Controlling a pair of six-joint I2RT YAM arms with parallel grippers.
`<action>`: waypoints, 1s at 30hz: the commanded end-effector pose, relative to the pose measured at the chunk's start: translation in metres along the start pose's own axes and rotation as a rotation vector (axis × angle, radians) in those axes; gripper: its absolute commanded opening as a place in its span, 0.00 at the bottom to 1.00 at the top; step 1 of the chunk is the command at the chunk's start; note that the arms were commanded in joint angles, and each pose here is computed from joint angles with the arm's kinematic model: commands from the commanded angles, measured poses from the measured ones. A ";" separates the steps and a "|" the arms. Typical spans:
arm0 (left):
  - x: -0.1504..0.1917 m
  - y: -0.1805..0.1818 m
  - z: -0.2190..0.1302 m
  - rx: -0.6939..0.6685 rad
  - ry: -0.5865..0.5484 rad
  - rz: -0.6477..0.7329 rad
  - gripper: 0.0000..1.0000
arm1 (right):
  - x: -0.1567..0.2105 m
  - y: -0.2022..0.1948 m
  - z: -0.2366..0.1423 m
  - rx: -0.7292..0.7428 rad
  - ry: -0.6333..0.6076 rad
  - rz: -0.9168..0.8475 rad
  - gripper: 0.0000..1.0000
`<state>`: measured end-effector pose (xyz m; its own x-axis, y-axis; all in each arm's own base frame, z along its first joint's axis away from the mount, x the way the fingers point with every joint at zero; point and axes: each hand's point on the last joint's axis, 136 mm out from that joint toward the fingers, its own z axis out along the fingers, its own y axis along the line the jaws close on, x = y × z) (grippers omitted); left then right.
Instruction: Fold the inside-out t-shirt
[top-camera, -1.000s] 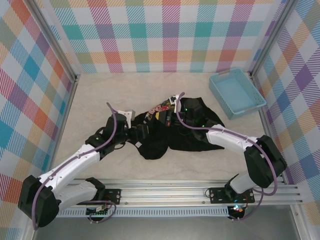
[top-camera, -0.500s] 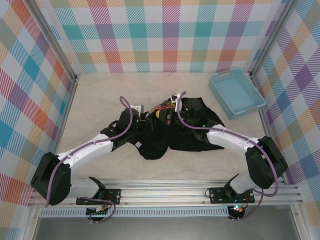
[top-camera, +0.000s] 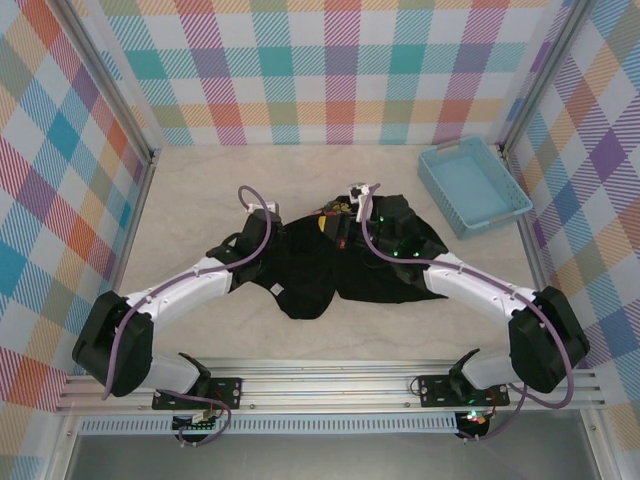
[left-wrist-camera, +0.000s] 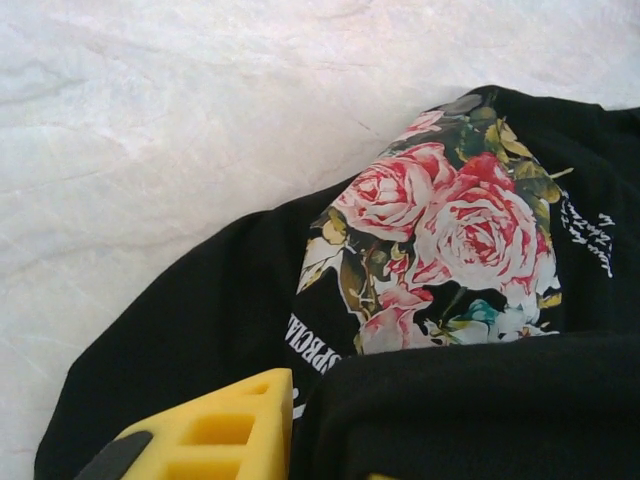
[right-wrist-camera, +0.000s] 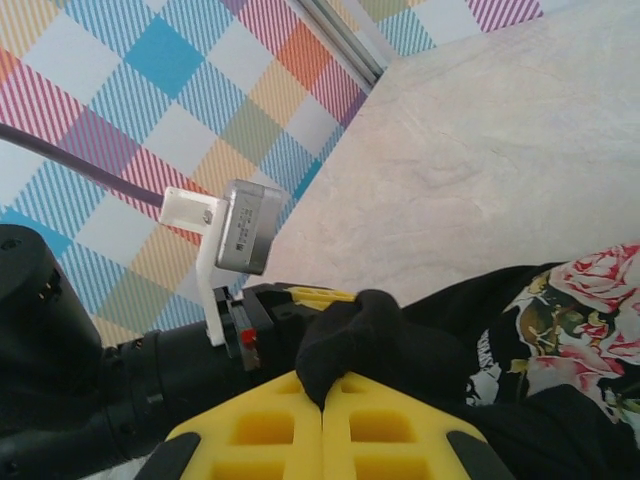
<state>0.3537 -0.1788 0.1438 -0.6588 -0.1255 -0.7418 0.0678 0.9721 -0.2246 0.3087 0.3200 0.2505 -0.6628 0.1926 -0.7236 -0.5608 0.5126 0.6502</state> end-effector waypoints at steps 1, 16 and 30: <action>-0.003 0.003 -0.013 0.023 0.022 0.010 0.17 | -0.011 0.000 -0.011 0.055 -0.041 -0.087 0.00; 0.007 -0.083 -0.088 0.693 0.117 0.034 0.10 | 0.001 -0.036 -0.004 0.226 0.027 -0.133 0.00; 0.065 -0.015 -0.046 0.322 0.259 -0.071 0.42 | 0.012 -0.039 0.005 0.203 0.060 -0.061 0.00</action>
<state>0.2797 -0.2046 0.1494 -0.8060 -0.0831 -0.5861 0.2858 0.8123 -0.5083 0.3237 0.2956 0.2083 -0.6550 0.0796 -0.7514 -0.4836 0.7200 0.4978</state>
